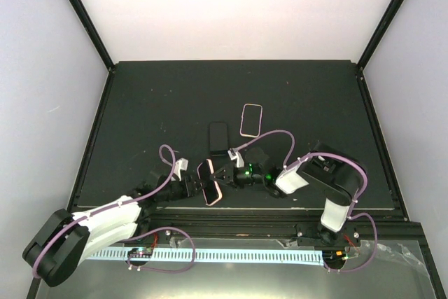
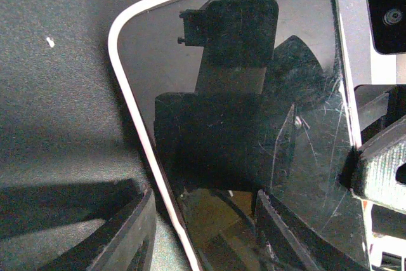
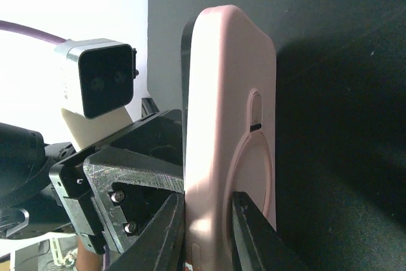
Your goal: Put the phone into the phone case
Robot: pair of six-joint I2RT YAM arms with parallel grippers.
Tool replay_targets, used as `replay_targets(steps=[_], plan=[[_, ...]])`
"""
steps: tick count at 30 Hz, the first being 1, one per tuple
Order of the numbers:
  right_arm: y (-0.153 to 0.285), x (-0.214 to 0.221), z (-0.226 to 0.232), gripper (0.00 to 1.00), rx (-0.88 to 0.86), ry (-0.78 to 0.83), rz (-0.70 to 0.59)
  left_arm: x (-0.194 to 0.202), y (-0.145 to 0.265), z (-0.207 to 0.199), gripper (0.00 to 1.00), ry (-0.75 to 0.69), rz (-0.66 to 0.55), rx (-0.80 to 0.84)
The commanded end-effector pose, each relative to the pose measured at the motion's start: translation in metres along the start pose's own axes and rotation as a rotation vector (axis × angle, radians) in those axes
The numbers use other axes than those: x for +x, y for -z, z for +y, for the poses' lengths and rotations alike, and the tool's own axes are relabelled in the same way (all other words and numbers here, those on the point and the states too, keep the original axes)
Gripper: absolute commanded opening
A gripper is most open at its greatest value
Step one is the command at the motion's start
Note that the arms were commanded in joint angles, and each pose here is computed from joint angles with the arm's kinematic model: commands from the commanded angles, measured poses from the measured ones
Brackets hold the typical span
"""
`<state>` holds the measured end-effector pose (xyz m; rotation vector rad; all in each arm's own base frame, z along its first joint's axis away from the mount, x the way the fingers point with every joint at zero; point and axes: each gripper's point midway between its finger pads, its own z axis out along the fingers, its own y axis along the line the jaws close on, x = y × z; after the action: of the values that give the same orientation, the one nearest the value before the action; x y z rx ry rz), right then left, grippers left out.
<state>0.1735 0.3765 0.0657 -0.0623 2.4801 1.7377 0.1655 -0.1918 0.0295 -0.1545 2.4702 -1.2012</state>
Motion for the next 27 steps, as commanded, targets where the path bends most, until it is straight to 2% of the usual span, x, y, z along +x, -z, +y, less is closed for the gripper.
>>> replay_targets(steps=[1,4,9,12,14,19,24,27], plan=[[-0.003,0.0,0.013,0.15,-0.053,0.048,0.01,-0.004,0.0,0.0,0.46,-0.01,-0.009,-0.012],[-0.004,0.001,0.013,0.24,-0.053,0.044,0.017,-0.005,0.001,-0.001,0.46,-0.01,-0.012,-0.012],[-0.006,0.001,0.009,0.26,-0.023,0.06,0.023,-0.006,0.001,-0.001,0.46,-0.009,-0.015,-0.014],[-0.006,0.0,0.005,0.33,0.012,0.073,0.025,-0.006,0.001,-0.001,0.47,-0.008,-0.014,-0.015],[-0.005,-0.001,0.003,0.27,0.034,0.09,0.022,-0.006,0.001,-0.001,0.47,-0.007,-0.013,-0.019],[-0.002,-0.005,-0.001,0.02,0.096,0.133,0.005,-0.007,0.002,-0.002,0.47,-0.009,-0.011,-0.026],[0.004,-0.011,-0.003,0.01,0.15,0.194,-0.022,-0.008,0.003,-0.006,0.47,-0.004,0.0,-0.022],[0.009,-0.014,0.006,0.01,0.146,0.238,-0.046,-0.009,0.005,-0.017,0.51,-0.004,0.007,0.009]])
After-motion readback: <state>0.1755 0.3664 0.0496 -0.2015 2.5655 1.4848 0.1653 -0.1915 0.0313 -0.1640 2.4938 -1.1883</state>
